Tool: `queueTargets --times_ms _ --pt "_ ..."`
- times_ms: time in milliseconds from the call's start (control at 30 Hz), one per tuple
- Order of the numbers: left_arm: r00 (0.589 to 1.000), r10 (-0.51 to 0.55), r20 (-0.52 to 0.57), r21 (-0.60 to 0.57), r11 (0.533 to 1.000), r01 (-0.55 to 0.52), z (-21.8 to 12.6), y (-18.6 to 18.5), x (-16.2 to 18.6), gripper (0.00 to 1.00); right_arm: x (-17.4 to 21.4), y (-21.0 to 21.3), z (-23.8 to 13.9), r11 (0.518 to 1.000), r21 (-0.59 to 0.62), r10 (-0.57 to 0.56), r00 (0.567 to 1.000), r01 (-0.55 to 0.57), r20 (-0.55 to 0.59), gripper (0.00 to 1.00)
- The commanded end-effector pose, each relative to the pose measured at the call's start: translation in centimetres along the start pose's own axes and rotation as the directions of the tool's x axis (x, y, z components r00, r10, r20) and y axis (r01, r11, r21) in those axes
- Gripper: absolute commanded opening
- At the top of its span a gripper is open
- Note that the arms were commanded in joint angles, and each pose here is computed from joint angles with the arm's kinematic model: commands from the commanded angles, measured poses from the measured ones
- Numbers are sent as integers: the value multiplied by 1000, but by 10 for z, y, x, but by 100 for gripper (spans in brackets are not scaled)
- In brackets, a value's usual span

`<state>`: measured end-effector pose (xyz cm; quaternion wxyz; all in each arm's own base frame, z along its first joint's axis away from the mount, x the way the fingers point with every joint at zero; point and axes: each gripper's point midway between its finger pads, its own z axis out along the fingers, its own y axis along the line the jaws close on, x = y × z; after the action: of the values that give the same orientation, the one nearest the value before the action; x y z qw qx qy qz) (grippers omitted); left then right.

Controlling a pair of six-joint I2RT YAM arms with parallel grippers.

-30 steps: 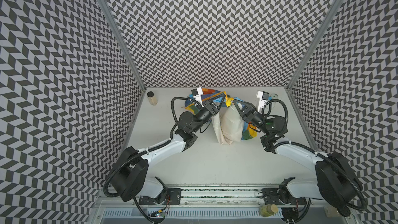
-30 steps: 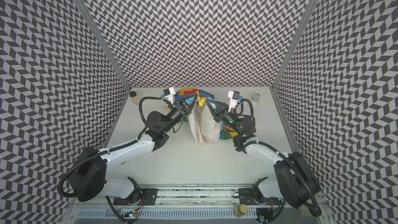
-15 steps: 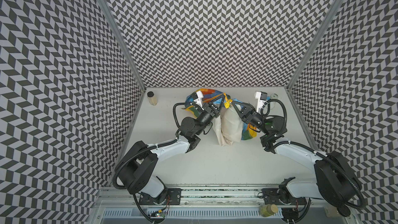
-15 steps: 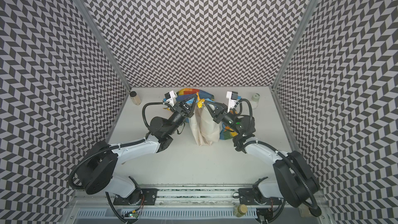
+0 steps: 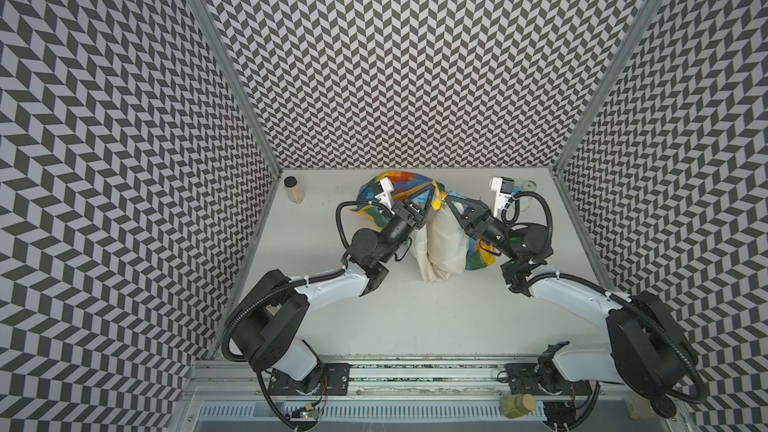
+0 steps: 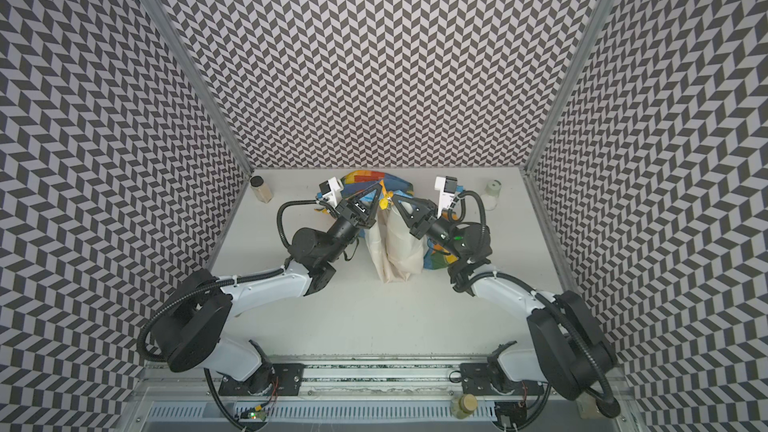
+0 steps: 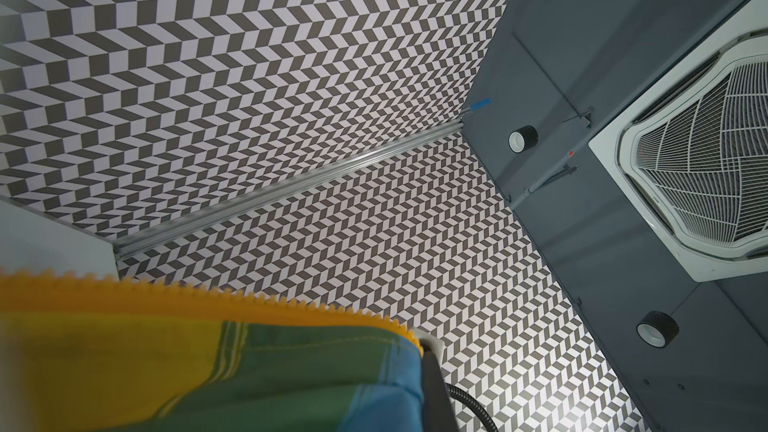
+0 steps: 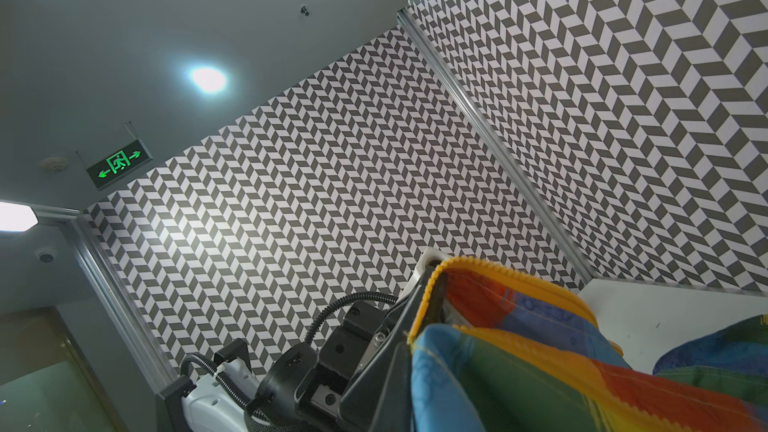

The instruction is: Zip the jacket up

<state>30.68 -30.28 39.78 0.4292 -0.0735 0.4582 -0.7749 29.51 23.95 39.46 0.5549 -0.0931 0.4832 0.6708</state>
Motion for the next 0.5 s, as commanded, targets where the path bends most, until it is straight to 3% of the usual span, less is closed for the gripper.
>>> queueTargets --times_ms 0,467 --pt "1000 25 13 34 999 -25 -1 -8 -1 0 -19 30 5 993 -96 -63 996 69 64 0" --pt "999 33 8 33 999 -33 -3 -7 1 0 -20 25 6 995 -78 -58 995 65 82 0"
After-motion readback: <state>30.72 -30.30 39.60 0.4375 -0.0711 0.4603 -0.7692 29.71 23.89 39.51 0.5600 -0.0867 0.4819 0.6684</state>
